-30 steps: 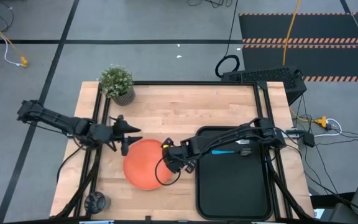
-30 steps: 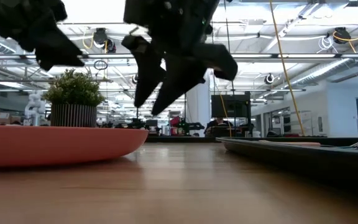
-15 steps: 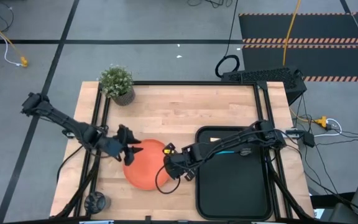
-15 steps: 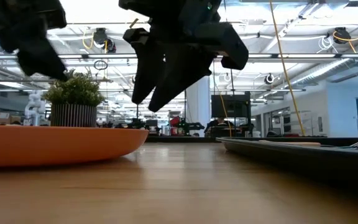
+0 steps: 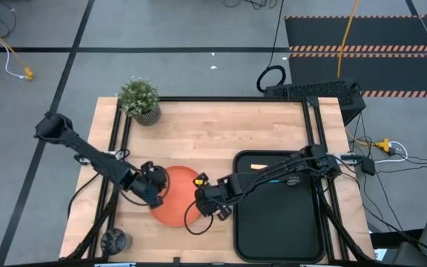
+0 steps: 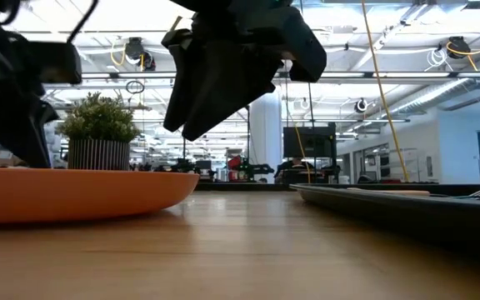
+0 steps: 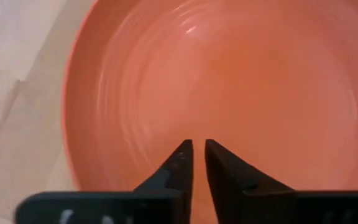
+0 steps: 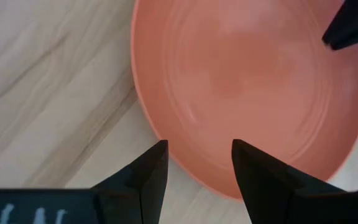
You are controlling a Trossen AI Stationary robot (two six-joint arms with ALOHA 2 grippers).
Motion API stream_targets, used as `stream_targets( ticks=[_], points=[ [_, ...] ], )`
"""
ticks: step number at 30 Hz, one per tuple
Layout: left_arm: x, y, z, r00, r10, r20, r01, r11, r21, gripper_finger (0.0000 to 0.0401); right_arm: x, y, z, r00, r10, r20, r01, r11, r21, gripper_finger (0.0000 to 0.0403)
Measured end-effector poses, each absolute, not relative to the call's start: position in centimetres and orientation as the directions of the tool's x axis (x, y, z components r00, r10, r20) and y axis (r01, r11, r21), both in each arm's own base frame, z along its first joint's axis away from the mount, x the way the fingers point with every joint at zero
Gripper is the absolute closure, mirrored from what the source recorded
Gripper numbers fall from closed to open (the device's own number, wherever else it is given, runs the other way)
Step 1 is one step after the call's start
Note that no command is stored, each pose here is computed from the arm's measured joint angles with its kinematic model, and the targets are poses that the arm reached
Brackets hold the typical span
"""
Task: Pick and place plate/cup/fork/spoon on tray
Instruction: Put the orange plate to the bottom of blue spoon on the black table tray
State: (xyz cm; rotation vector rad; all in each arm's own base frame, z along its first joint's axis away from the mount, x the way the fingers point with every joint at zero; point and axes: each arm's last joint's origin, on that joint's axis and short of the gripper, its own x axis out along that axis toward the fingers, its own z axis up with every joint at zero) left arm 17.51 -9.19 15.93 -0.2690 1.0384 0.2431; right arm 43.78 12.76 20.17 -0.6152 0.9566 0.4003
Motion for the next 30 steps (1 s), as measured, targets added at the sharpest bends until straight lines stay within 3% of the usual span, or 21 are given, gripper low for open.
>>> stream_targets(
  ticks=[4, 10, 16, 26, 30],
  points=[
    [18.5, -9.1, 15.0, 0.460, 0.023, -0.887, -0.324, 0.935, -0.144, 0.0396, 43.9, 12.5, 20.2, 0.534, 0.046, -0.844, -0.561, 0.766, -0.313, 0.0234],
    [20.4, -8.9, 13.1, 0.431, -0.031, -0.902, -0.302, 0.937, -0.177, 0.0397, 44.1, 11.6, 20.2, 0.543, -0.029, -0.839, -0.472, 0.816, -0.334, 0.0234],
    [22.3, -8.3, 12.0, 0.471, -0.088, -0.877, -0.250, 0.941, -0.229, 0.0393, 44.1, 11.2, 20.1, 0.535, -0.045, -0.844, -0.459, 0.823, -0.335, 0.0234],
    [23.0, -7.5, 12.1, 0.513, -0.075, -0.855, -0.243, 0.943, -0.229, 0.0397, 41.7, 12.1, 19.0, 0.289, 0.059, -0.956, -0.551, 0.826, -0.116, 0.0234],
    [23.1, -7.1, 12.1, 0.515, -0.055, -0.856, -0.261, 0.940, -0.218, 0.0394, 41.2, 13.0, 18.0, 0.282, 0.067, -0.957, -0.586, 0.802, -0.117, 0.0234]
  ],
)
